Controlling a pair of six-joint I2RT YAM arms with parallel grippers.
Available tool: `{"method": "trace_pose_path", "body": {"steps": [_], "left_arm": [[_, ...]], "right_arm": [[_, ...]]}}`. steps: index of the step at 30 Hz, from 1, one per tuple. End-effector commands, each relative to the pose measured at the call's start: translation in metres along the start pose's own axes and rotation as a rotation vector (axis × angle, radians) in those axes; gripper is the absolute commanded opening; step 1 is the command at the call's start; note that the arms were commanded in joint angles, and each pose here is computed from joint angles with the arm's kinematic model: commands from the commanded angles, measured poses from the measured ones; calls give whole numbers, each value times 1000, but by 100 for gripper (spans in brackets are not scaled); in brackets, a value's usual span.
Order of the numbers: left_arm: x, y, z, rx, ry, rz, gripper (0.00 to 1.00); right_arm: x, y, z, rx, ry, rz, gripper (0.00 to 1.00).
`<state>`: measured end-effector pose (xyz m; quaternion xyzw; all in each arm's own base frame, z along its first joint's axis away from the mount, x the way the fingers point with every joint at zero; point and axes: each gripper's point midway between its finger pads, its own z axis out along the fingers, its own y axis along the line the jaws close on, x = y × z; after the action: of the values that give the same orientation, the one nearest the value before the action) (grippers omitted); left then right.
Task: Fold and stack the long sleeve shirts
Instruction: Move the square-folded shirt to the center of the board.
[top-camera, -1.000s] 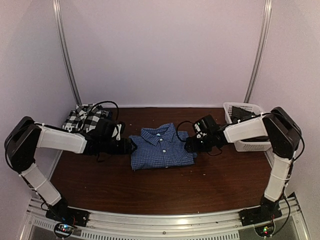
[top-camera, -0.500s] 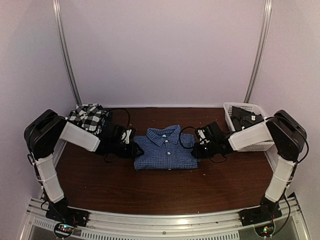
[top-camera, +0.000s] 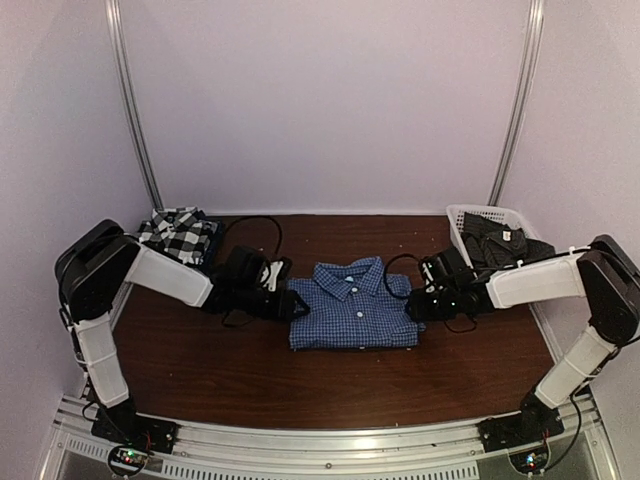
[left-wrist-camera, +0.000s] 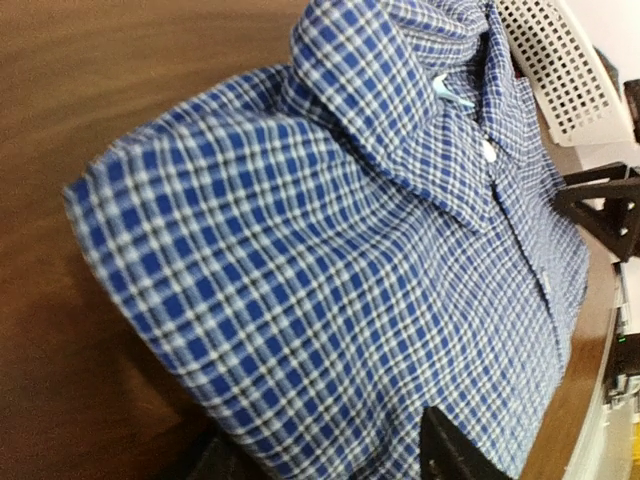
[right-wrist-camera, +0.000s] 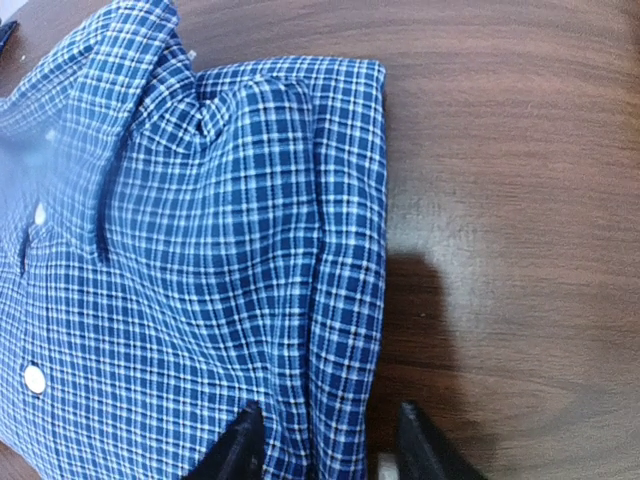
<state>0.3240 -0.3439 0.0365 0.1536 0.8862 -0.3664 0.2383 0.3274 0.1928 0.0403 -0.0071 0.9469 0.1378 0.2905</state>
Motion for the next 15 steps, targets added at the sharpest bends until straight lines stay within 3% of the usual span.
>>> {"method": "trace_pose_path", "body": {"steps": [1, 6, 11, 15], "left_arm": [[-48, 18, -36, -195, -122, 90, 70], [-84, 68, -97, -494, -202, 99, 83], [-120, 118, -158, -827, -218, 113, 87], [-141, 155, -187, -986, -238, 65, 87]], "right_arm": [[-14, -8, -20, 43, -63, 7, 55], [-23, -1, -41, 3, -115, 6, 72], [-23, 19, -46, -94, -134, -13, 72], [-23, 30, -41, -121, -128, -32, 72]]}}
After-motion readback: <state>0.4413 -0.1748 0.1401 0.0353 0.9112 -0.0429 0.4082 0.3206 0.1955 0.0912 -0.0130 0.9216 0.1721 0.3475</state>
